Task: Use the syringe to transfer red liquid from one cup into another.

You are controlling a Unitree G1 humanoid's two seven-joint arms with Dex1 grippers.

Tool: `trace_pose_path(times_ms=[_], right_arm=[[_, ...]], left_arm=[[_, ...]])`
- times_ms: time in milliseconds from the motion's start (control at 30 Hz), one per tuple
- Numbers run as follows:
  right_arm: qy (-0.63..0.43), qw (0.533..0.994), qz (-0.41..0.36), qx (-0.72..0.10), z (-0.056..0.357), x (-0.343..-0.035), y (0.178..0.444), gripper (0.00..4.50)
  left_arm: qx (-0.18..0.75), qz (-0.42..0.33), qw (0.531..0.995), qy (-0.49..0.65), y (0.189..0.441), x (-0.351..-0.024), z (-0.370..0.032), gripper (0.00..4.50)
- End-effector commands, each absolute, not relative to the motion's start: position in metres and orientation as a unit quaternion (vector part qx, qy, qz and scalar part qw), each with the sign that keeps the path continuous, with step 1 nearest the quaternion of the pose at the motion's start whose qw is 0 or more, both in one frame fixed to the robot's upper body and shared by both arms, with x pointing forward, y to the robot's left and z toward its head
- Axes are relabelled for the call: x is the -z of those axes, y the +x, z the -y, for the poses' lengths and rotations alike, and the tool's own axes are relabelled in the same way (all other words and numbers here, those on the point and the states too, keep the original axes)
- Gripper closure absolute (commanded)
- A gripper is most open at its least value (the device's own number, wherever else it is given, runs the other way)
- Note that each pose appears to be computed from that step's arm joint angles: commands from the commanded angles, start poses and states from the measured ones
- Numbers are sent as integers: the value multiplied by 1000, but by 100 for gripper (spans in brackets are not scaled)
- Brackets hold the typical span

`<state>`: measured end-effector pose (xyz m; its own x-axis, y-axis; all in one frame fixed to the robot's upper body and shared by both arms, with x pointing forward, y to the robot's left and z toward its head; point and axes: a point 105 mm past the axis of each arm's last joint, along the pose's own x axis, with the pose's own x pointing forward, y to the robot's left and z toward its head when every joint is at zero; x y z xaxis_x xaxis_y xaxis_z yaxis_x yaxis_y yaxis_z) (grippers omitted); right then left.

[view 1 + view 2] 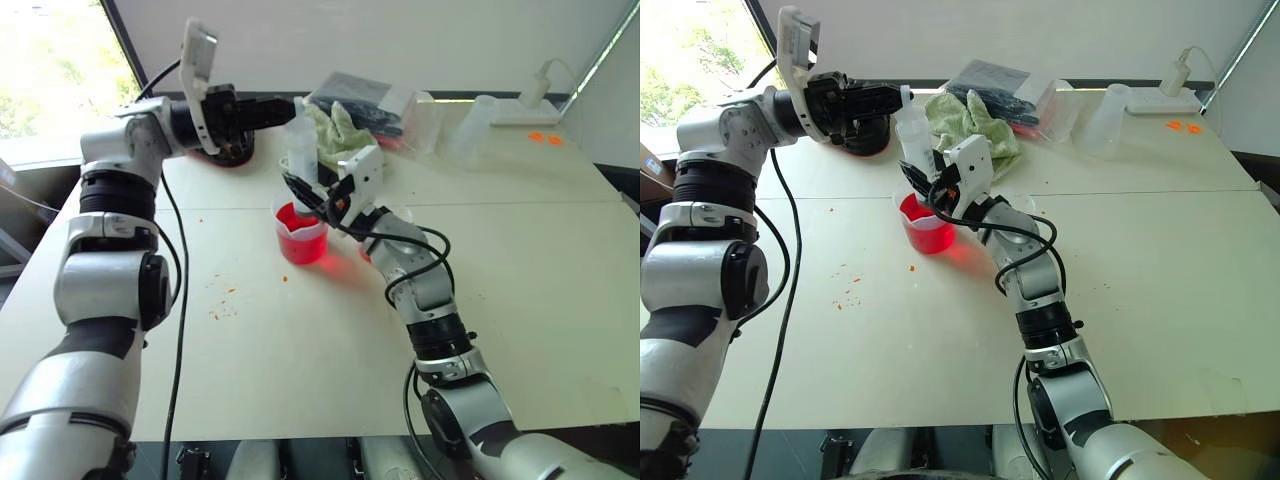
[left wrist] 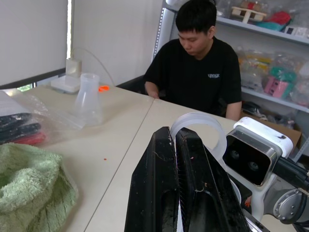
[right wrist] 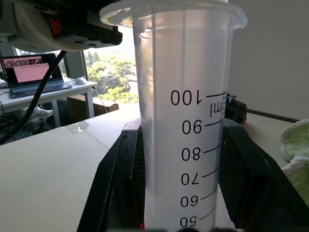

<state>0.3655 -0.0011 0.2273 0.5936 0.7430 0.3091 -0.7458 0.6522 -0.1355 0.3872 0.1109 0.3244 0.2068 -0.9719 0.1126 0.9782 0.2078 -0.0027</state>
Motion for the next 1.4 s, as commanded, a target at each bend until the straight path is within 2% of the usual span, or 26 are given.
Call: trace_pose_path(times_ms=[33, 800, 967, 1133, 1233, 1333, 1400], right_arm=[[-1, 867, 175, -467, -25, -225, 347, 308], [1, 866, 164, -472, -29, -214, 344, 308], [0, 866, 168, -471, -30, -217, 344, 308], [-3, 865, 176, -470, -28, -223, 344, 308], [-5, 865, 179, -469, -26, -225, 344, 308], [-9, 865, 180, -468, -25, -225, 344, 308], [-11, 865, 180, -468, -24, -225, 345, 308]], left_arm=[[626, 149, 765, -28, 372, -388, -111, 444], [618, 161, 769, -27, 373, -396, -114, 444], [627, 146, 765, -21, 372, -388, -114, 444], [628, 115, 769, 35, 374, -366, -116, 444], [635, 104, 765, 24, 372, -362, -118, 359], [632, 106, 767, 33, 372, -361, -119, 227], [636, 111, 763, 37, 370, -361, -120, 123]])
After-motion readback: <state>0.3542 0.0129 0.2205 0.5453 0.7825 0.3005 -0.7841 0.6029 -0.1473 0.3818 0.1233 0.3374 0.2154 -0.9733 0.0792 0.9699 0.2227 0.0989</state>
